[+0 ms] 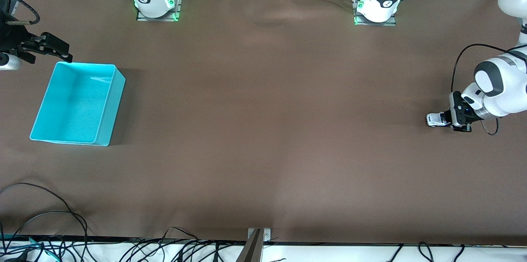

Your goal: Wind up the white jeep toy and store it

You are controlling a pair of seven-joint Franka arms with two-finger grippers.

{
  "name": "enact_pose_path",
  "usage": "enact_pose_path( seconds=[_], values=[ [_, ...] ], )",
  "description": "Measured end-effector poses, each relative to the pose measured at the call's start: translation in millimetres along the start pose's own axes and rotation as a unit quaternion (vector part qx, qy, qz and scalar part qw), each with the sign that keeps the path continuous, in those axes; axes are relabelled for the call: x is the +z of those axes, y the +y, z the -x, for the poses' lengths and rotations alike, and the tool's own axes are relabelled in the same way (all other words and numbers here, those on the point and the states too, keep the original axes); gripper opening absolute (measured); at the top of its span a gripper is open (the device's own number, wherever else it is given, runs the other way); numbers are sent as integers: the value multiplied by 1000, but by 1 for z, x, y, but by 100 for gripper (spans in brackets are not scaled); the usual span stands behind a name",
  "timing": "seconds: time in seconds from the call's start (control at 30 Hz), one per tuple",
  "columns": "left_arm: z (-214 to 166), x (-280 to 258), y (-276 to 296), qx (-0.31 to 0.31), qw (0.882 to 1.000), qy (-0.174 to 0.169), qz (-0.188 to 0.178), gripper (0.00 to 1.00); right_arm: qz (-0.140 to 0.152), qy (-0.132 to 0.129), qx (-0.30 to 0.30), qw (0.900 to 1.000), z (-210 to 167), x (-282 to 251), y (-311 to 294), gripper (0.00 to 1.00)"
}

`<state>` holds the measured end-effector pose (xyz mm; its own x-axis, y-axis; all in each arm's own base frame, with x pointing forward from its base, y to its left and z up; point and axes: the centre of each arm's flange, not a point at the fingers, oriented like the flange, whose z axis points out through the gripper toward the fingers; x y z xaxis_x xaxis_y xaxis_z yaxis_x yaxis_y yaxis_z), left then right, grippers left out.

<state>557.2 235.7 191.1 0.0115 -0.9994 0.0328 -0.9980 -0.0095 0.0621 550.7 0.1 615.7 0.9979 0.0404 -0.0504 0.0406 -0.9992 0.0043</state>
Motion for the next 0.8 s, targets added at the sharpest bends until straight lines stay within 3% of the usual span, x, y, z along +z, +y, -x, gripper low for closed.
enact_pose_path(
  seconds=[0.8],
  values=[
    [15,-1,4,9,1000,0,-2,52,0,0,0,1000,0,0,0,100]
  ],
)
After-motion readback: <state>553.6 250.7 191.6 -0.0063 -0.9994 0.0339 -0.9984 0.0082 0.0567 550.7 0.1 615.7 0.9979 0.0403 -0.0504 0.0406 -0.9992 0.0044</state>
